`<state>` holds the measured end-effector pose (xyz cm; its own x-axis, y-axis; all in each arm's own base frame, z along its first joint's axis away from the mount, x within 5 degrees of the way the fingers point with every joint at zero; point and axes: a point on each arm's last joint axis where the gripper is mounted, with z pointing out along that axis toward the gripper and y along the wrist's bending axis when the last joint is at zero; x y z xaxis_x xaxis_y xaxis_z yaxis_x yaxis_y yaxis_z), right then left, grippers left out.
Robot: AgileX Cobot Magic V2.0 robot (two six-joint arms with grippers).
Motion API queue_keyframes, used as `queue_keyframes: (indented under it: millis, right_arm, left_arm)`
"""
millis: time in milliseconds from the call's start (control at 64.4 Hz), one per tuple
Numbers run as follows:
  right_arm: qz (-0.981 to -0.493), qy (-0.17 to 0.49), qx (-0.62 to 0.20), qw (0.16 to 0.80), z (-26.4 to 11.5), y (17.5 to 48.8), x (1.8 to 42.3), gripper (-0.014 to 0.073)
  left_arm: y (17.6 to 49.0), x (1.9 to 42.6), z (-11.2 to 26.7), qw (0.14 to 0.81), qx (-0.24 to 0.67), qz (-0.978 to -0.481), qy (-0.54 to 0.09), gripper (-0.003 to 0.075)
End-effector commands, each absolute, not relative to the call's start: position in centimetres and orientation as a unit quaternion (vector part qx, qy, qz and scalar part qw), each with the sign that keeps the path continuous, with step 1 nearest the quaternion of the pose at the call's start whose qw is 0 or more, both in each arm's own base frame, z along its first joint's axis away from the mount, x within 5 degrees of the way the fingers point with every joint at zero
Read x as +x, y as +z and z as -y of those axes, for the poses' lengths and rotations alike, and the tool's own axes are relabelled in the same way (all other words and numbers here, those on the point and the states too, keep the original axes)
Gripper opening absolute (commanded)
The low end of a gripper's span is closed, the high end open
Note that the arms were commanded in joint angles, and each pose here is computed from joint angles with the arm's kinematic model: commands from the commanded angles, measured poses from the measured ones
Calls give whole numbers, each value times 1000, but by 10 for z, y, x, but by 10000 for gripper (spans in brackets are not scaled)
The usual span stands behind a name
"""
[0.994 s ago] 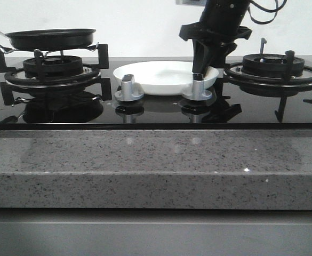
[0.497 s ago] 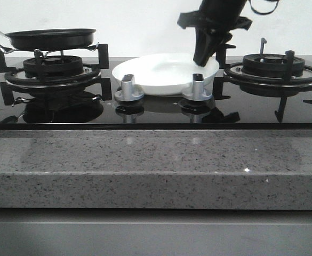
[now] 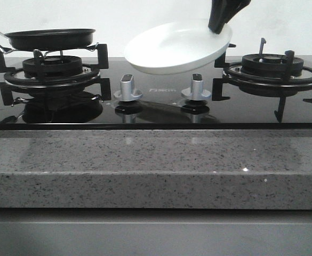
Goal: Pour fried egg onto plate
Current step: 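Lift the white plate with the right gripper and tilt it up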
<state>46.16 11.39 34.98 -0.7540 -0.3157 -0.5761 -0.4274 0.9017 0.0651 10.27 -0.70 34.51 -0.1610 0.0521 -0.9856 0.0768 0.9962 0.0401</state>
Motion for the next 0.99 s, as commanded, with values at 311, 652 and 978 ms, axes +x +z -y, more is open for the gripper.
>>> queue_keyframes:
  millis: [311,652,978]
  right_arm:
    - [-913,186,-234,279,-131,392,401,-66]
    - [-906,188,-215,312,-140,362,349,-66]
    - [-905,186,-203,325,-135,355,338,-66]
  left_arm:
    - [364,103,7,688,37,-724,-14,692]
    - [364,103,7,688,37,-724,-14,692]
    - [364,103,7,688,37,-724,-15,692]
